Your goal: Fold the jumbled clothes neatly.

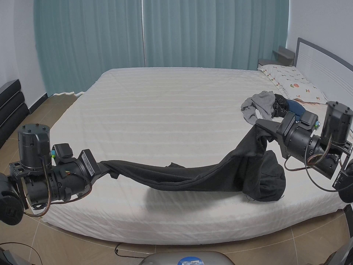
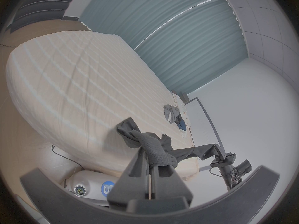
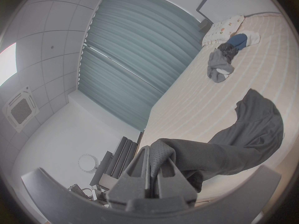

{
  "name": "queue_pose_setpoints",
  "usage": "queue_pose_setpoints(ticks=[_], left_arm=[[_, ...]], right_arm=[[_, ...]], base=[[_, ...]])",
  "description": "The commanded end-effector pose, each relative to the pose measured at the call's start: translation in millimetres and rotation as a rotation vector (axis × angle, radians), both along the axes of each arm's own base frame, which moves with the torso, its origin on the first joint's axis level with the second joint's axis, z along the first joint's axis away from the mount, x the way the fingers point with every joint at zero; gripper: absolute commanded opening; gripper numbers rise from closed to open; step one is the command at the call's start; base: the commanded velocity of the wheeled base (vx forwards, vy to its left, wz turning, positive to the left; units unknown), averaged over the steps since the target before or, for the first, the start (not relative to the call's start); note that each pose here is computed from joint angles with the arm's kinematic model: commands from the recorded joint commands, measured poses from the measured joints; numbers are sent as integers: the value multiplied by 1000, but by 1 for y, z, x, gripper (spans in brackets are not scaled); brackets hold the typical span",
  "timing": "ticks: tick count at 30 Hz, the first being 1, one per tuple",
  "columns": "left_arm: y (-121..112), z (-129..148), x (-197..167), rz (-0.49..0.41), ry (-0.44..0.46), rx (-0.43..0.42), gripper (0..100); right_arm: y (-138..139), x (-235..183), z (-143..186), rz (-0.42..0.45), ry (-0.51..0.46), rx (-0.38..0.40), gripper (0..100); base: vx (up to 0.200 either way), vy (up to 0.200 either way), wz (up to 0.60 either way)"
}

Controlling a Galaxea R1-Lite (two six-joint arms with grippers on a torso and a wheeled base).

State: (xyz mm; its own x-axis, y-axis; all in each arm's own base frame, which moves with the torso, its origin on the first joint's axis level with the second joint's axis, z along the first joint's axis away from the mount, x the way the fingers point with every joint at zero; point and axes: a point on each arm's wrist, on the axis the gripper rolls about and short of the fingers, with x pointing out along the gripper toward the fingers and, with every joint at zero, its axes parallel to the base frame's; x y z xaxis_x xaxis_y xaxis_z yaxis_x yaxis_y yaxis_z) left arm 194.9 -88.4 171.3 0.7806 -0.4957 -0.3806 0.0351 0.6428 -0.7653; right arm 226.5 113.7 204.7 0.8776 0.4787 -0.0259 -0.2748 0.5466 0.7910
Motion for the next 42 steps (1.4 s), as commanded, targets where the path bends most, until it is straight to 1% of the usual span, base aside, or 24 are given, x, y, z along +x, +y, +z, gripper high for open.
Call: queue_pose_setpoints(ticks=[1,3,4,5,8,9,11,12,13,16,17,18,21,23,24,25,26,29,36,40,42], left_arm=[[8,41,-25,-12,-115,-50,0],[9,62,-32,-23,-138,-61,0],[10,66,-33,-22,-144,-63,0],[11,80,-33,-16,-163,-69,0],[13,106,-27,6,-199,-78,0],[15,114,-22,21,-209,-75,0],[15,123,-7,47,-200,-68,0],[15,123,-7,47,-200,-68,0],[13,133,9,68,-191,-62,0],[13,136,40,108,-155,-44,0],[13,136,40,108,-155,-44,0],[10,133,59,120,-138,-37,0],[7,122,84,135,-99,-22,0],[6,118,91,135,-89,-18,0],[3,109,104,140,-65,-11,0],[3,109,104,140,-65,-11,0],[2,101,116,145,-44,-5,0],[1,93,129,154,-24,3,0],[-1,74,157,169,13,14,0],[-4,60,170,168,43,25,0],[-7,47,184,170,49,29,0]], right_arm=[[-17,-32,51,-23,-174,55,0],[-23,-45,79,-23,-235,81,0],[-24,-48,84,-23,-247,85,0],[-28,-55,103,-19,-281,102,0],[-32,-55,135,-34,-328,114,0],[-33,-50,144,-48,-335,113,0],[-32,-38,157,-71,-342,112,0],[-32,-38,157,-71,-342,112,0],[-31,-21,171,-100,-353,111,0],[-30,12,178,-152,-343,99,0],[-30,12,178,-152,-343,99,0],[-28,31,177,-168,-319,86,0],[-19,59,162,-181,-268,62,0],[-17,67,157,-194,-256,53,0],[-12,83,145,-220,-235,22,0],[-12,83,145,-220,-235,22,0],[-6,99,133,-229,-224,6,0],[1,117,120,-233,-229,7,0],[9,144,96,-234,-209,-6,0],[12,155,81,-232,-181,-19,0],[15,165,65,-234,-148,-34,0]], base=[[0,0,0],[0,0,0],[0,0,0],[0,0,0],[0,0,0],[0,0,0],[0,0,0],[0,0,0],[0,0,0],[0,0,0],[0,0,0],[0,0,0],[0,0,0],[100,0,0],[200,0,0],[200,0,0],[200,0,0],[200,0,0],[200,0,0],[200,0,0],[200,0,0]])
